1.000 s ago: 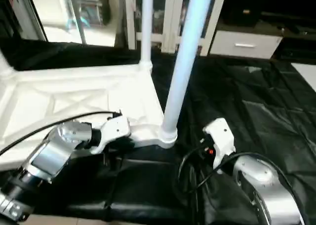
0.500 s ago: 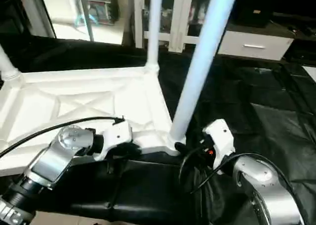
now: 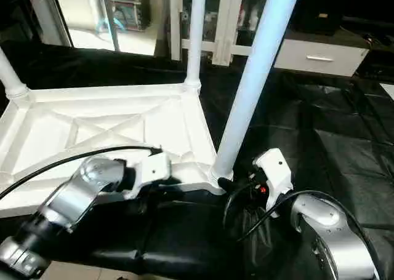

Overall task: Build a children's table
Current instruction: Rotate leg to tighten

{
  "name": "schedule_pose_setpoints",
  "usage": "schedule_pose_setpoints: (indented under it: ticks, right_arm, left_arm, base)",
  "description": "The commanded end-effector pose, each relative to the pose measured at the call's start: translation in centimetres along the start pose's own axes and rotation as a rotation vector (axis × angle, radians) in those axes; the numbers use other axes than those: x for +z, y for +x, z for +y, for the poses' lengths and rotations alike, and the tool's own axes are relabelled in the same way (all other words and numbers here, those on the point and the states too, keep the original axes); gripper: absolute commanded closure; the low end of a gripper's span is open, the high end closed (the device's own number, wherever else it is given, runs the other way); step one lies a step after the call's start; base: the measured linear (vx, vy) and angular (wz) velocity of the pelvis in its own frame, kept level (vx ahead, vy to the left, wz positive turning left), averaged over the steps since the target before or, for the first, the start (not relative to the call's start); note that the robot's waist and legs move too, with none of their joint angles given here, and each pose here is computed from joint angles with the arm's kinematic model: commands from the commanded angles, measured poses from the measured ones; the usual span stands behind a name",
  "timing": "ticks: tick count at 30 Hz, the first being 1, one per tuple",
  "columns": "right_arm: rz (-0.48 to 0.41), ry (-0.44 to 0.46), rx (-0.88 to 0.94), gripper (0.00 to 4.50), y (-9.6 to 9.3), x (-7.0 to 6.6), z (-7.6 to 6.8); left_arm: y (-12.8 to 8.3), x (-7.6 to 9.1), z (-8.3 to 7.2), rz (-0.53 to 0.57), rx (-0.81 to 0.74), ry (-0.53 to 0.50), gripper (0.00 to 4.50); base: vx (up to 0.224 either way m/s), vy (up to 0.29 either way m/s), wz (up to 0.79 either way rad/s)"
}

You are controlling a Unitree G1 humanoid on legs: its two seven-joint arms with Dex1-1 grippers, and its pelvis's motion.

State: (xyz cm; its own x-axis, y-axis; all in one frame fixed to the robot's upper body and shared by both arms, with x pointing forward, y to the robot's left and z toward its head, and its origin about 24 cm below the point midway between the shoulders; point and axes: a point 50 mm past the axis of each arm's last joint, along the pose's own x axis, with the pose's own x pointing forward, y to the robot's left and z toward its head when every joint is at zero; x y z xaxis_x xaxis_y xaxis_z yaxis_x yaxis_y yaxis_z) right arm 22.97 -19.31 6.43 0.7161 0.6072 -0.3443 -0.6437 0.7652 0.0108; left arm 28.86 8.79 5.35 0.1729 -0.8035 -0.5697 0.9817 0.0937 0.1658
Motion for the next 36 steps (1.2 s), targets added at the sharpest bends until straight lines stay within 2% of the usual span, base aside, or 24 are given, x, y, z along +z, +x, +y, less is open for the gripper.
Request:
schedule_pose_setpoints:
  ticks: [1,5,6,10,12,17,25,30,32,33,36]
  right_arm:
    - [-0.005,-0.008,0.001,0.69,-0.3,0.4,-0.2]
    - [-0.012,-0.008,-0.006,0.69,-0.3,0.5,-0.4]
    - [-0.02,-0.007,-0.01,0.69,-0.3,0.6,-0.5]
    - [-0.041,-0.012,-0.015,0.69,0.1,1.1,-0.9]
    - [-0.056,-0.014,-0.006,0.69,0.5,1.3,-1.1]
    - [-0.094,0.009,0.028,0.69,0.9,1.8,-1.1]
    - [-0.128,0.002,0.139,0.69,0.7,2.5,-1.5]
    - [-0.108,-0.005,0.192,0.69,1.0,2.3,-1.9]
    - [-0.098,-0.008,0.205,1.05,1.0,2.2,-1.9]
    - [-0.061,-0.018,0.248,1.05,1.3,1.8,-2.0]
    - [-0.031,-0.025,0.285,1.31,1.7,1.5,-2.2]
  left_arm:
    - [0.1,0.2,0.2,0.004,0.003,0.02,3.55]
    - [0.1,-0.1,0.1,0.017,-0.041,0.021,3.55]
    - [0.1,-0.3,-0.1,0.023,-0.059,0.016,3.82]
    - [0.2,-0.8,-0.6,0.027,-0.089,0.011,3.93]
    - [0.3,-1.0,-0.9,0.027,-0.095,-0.002,4.24]
    - [0.5,-1.1,-1.0,0.024,-0.093,-0.011,4.41]
    - [0.5,-1.1,-1.0,0.014,-0.08,-0.012,4.41]
    - [0.6,-1.0,-1.0,0.011,-0.074,-0.008,4.41]
    - [0.5,-1.0,-1.0,0.012,-0.075,-0.006,4.5]
    - [0.5,-0.9,-1.0,0.014,-0.079,0.006,4.5]
    - [0.5,-0.8,-1.0,0.015,-0.088,0.016,4.5]
  base:
    - [0.0,0.0,0.0]
    - [0.0,0.0,0.0]
    - [0.0,0.0,0.0]
    - [0.0,0.0,0.0]
    - [0.0,0.0,0.0]
    - [0.0,0.0,0.0]
    - [0.0,0.0,0.0]
    - [0.0,0.0,0.0]
    - [0.0,0.0,0.0]
    - [0.0,0.0,0.0]
    - [0.0,0.0,0.0]
